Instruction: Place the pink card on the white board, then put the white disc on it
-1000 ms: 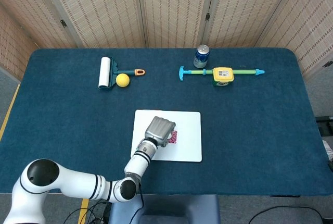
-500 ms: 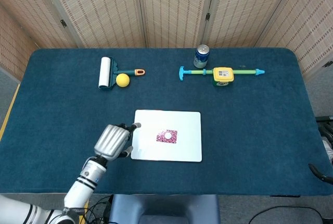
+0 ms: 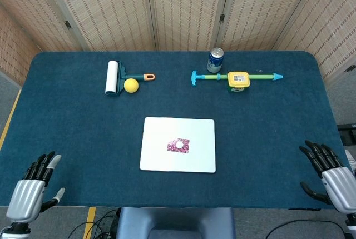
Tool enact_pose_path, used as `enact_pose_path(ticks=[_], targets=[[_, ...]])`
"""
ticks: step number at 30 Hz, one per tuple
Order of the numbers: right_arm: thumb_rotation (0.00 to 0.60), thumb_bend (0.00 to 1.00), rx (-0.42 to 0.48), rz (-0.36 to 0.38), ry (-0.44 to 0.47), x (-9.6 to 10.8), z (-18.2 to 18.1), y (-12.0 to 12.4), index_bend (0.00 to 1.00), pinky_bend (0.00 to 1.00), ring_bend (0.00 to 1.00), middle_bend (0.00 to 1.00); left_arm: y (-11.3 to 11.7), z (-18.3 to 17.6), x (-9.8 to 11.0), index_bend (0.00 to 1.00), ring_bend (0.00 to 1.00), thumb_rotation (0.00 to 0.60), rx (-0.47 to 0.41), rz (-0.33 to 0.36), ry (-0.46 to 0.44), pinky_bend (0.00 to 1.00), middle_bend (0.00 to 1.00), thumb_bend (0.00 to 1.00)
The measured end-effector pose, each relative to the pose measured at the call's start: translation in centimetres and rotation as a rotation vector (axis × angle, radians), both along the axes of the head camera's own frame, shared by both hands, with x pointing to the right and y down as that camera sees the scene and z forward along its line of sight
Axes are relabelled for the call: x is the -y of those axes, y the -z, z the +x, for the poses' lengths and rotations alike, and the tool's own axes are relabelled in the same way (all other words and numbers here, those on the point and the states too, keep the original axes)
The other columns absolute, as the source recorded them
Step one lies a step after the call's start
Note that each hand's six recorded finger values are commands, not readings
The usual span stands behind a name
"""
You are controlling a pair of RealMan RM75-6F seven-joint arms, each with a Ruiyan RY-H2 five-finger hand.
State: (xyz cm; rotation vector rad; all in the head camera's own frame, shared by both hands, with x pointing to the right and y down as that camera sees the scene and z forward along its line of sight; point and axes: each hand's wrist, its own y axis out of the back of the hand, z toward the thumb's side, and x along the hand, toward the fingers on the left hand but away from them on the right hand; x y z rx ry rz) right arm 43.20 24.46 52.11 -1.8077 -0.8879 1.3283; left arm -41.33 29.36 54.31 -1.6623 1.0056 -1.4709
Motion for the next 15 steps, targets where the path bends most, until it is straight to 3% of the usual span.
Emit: enact_pose_path(ticks=[7,15], targets=[[0.6,0.2,-0.013,-0.016,0.038,-0.5,-1.9,-0.7,0.0,0.0,0.0,0.0,1.0,-2.0,0.3,0.09,0.03,0.6,0.001,0.039,0.014,0.17,0.06,0.33],[0.6,0.2,0.003,0.021,0.036,-0.8,-2.0,0.4,0.0,0.0,0.0,0.0,1.4,-3.1,0.4,0.1,0.03,0.6,0.01,0.057,0.038,0.17,0.06,0.33]])
